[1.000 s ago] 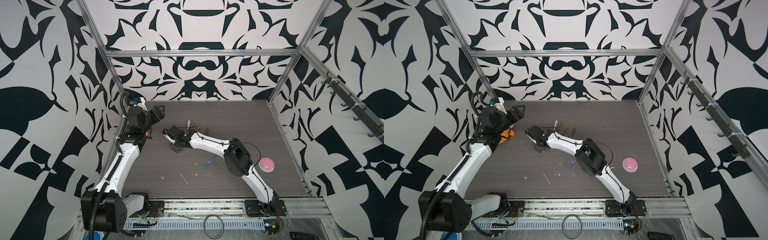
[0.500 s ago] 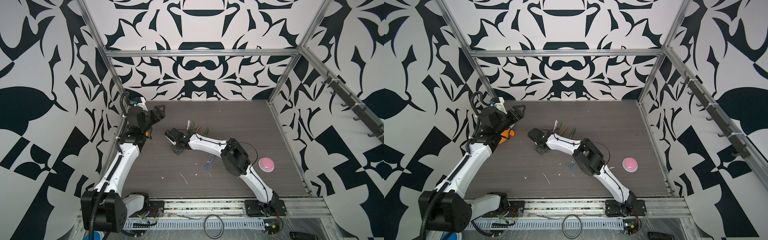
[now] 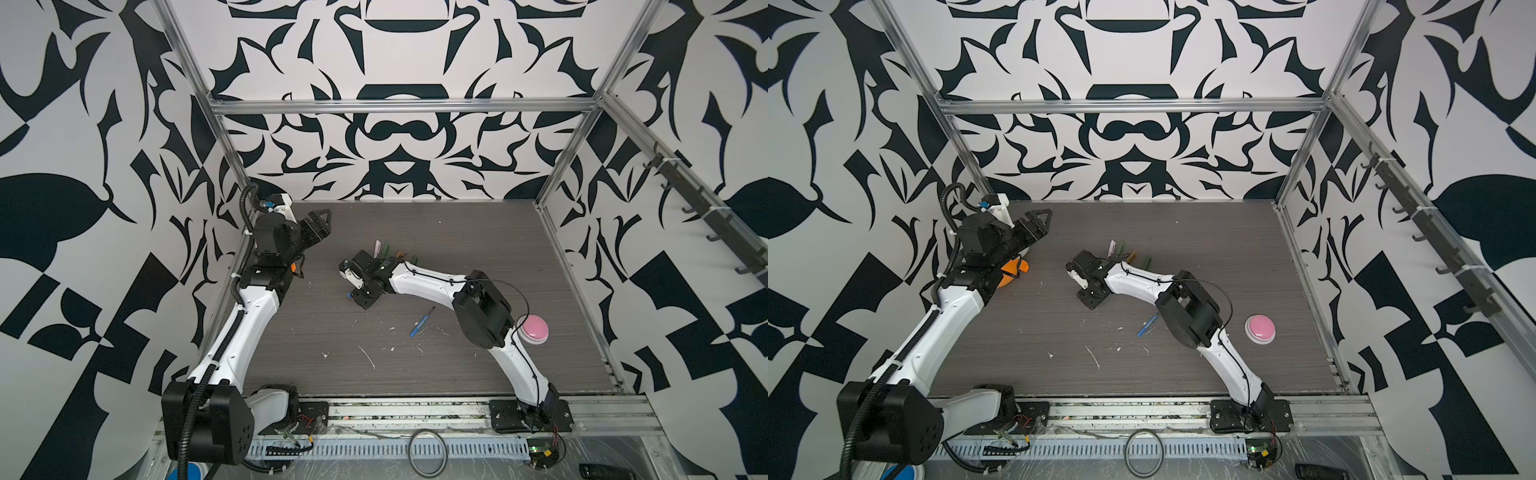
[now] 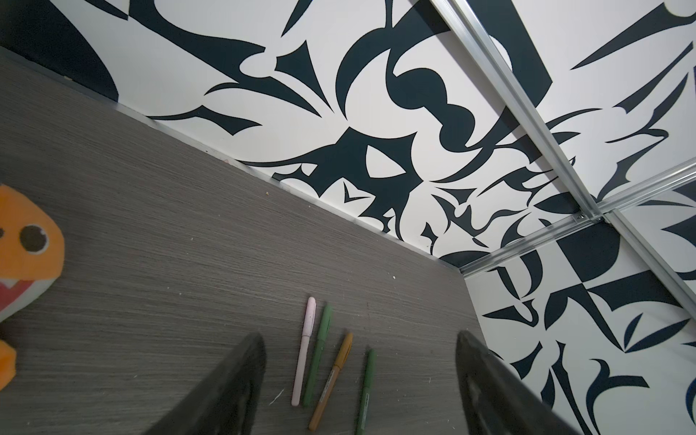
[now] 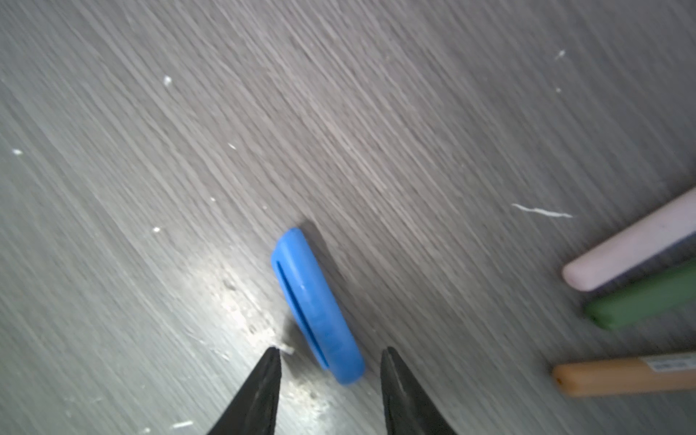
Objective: Insert the pens into the pen caps
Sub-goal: 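Lower the right gripper around the blue cap and close on it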
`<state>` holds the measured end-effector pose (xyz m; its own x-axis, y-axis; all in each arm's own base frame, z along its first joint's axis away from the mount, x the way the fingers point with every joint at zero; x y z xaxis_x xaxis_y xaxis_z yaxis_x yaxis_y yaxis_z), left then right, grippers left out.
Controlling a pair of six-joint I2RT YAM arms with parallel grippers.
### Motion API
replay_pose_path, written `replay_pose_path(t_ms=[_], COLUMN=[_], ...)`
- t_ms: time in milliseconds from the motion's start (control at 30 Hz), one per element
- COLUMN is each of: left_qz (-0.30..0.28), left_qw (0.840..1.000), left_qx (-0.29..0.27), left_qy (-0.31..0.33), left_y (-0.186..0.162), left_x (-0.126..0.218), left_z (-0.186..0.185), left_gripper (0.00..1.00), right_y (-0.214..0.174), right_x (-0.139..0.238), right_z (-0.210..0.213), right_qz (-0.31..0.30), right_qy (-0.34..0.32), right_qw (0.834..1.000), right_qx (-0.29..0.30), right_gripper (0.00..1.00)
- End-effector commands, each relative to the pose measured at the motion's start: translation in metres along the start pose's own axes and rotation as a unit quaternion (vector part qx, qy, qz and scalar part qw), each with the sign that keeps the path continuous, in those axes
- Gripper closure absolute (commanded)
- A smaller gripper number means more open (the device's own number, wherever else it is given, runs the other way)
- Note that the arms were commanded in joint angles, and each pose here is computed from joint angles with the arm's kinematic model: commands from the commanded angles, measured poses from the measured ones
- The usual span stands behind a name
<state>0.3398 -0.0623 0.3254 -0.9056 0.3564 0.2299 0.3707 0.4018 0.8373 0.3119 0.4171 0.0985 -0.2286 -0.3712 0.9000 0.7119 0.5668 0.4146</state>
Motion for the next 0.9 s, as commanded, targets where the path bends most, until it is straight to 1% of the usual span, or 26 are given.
replay_pose_path(t_ms=[0,67,233,367,600,867], left_qz=[-0.001,0.000,0.002,0.003,0.004,0.003], left_qw=[1.000,1.000,1.000,1.000,1.000,1.000], left_qx=[0.003,0.003,0.003,0.004,0.003,0.003], left_qy=[-0.007,-0.009,-0.012,-0.014,-0.018,-0.018], left_y=[-0.002,-0.002,-0.002,-0.003,-0.002,-0.002], left_x=[-0.003,-0.004,-0.005,-0.005,-0.005,-0.005], left_z=[0.002,0.002,0.001,0.001,0.000,0.000], left_gripper=[0.19,0.19,0.19,0.19,0.19,0.19], right_y=[0.025,0.030,0.035,0.034,0.035,0.026], right_x=[0.036,0.034,0.022,0.010,0.003,-0.001], right_z=[0.007,0.005,0.005,0.009,0.008,0.006], right_qz=[-0.036,-0.033,-0.022,-0.003,-0.003,0.007], right_qy=[0.014,0.013,0.039,0.064,0.072,0.069], right_qw=[0.999,0.998,0.997,0.996,0.995,0.997], right_qx=[0.036,0.042,0.054,0.062,0.061,0.042], right_gripper=[0.52,0.52,0.52,0.55,0.57,0.69])
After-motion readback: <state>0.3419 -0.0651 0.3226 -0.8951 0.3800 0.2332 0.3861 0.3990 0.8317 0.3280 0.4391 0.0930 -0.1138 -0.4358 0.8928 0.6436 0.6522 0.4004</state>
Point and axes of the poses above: each gripper's point midway between its finger pads, its own x axis back along the fingers, its own z axis along the line the jaws close on, y = z × x, the point moved 7 cm from there along x, back along the fingers, and after that the axes turned 11 degrees about -x, right-handed, at the moved point
